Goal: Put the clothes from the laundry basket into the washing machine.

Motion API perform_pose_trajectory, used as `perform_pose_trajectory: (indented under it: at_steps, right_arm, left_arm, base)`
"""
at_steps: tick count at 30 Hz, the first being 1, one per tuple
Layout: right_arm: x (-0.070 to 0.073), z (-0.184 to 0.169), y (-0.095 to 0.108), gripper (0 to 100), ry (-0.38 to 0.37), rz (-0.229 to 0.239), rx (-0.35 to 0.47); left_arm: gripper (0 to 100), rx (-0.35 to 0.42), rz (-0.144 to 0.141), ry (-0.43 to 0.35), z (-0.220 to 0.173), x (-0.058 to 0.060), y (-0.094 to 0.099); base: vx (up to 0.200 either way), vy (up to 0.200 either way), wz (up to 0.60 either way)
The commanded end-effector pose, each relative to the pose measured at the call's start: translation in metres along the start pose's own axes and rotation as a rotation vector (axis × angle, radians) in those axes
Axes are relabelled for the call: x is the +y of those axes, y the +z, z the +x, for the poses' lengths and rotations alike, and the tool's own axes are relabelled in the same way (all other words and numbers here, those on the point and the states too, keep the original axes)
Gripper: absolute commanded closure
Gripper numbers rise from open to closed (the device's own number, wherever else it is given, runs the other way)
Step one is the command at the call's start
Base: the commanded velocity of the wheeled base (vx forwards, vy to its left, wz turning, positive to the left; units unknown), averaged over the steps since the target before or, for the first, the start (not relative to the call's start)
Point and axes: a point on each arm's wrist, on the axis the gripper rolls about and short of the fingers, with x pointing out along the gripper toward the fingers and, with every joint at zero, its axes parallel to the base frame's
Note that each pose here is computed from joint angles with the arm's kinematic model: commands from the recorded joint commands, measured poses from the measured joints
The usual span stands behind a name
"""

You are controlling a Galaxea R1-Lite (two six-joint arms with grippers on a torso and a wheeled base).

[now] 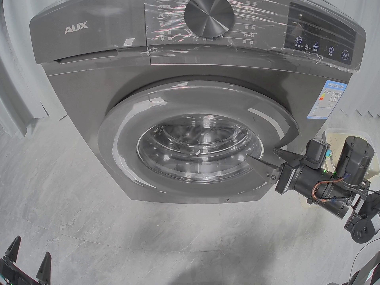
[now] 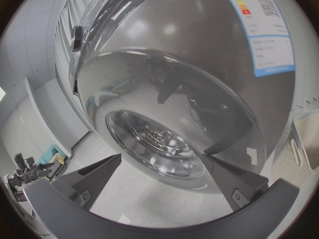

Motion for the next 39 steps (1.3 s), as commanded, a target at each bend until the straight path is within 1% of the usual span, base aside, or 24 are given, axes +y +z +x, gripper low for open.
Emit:
perform_pose_trajectory:
  at_steps: [1,3,4,5,6,9,15,18,19,20,21,23,25,28,29,31,34,39]
  right_arm:
    - [-0.001,0.001,0.005,0,-0.005,-0.002,-0.043]
    - [-0.001,0.001,0.007,0,-0.011,-0.004,-0.058]
    - [-0.004,0.003,0.008,0,-0.031,-0.005,-0.064]
    - [-0.004,0.004,0.009,0,-0.034,-0.005,-0.067]
    - [-0.007,0.005,0.011,0,-0.064,-0.004,-0.08]
    - [-0.008,0.005,0.01,0,-0.087,-0.004,-0.082]
    - [-0.013,0.006,0.013,0,-0.108,-0.005,-0.093]
    - [-0.014,0.003,0.01,0,-0.113,-0.016,-0.083]
    - [-0.012,-0.001,0.006,0,-0.1,-0.018,-0.062]
    - [-0.012,-0.001,0.006,0,-0.1,-0.018,-0.062]
    - [-0.008,-0.01,0.0,0,-0.079,-0.028,-0.038]
    - [0.002,-0.023,-0.005,0,-0.02,-0.053,-0.015]
    - [0.01,-0.04,-0.01,0,0.035,-0.062,0.002]
    - [0.017,-0.066,-0.011,0,0.089,-0.065,-0.004]
    - [0.017,-0.066,-0.011,0,0.089,-0.065,-0.004]
    - [0.016,-0.09,-0.009,0,0.111,-0.064,-0.032]
    - [0.011,-0.105,-0.01,0,0.1,-0.067,-0.044]
    - [0.0,-0.129,-0.008,0,0.038,-0.074,-0.102]
  left_arm:
    - [0,0.003,-0.001,0.0,0.0,0.0,-0.005]
    - [0,0.003,-0.001,0.0,0.0,0.0,-0.005]
    - [0,0.003,-0.001,0.0,0.0,0.0,-0.005]
    - [0,0.003,-0.001,0.0,0.0,0.0,-0.005]
    - [0,0.003,-0.001,0.0,0.0,0.0,-0.005]
    - [0,0.003,-0.001,0.0,0.0,0.0,-0.005]
    - [0,0.003,-0.001,-0.001,0.0,0.0,-0.005]
    - [0,0.003,-0.001,0.0,0.0,0.0,-0.005]
    - [0,0.003,-0.001,0.0,0.0,0.0,-0.005]
    - [0,0.003,-0.001,0.0,0.0,0.0,-0.005]
    - [0,0.003,-0.001,0.0,0.0,0.0,-0.005]
    - [0,0.003,-0.001,0.0,0.0,0.0,-0.005]
    - [0,0.003,-0.001,0.0,0.0,0.0,-0.005]
    - [0,0.003,-0.002,0.0,0.0,0.0,-0.005]
    - [0,0.003,-0.002,0.0,0.0,0.0,-0.005]
    - [0,0.003,-0.002,-0.001,0.0,0.0,-0.005]
    - [0,0.003,-0.002,0.0,0.0,0.0,-0.005]
    - [0,0.003,-0.002,-0.004,0.0,0.0,-0.005]
  base:
    - [0.0,0.0,0.0]
    - [0.0,0.0,0.0]
    - [0.0,0.0,0.0]
    - [0.0,0.0,0.0]
    - [0.0,0.0,0.0]
    - [0.0,0.0,0.0]
    - [0.0,0.0,0.0]
    - [0.0,0.0,0.0]
    - [0.0,0.0,0.0]
    - [0.0,0.0,0.0]
    - [0.0,0.0,0.0]
    - [0.0,0.0,0.0]
    - [0.0,0.0,0.0]
    - [0.0,0.0,0.0]
    - [0.0,0.0,0.0]
    - [0.0,0.0,0.0]
    - [0.0,0.0,0.0]
    - [0.0,0.0,0.0]
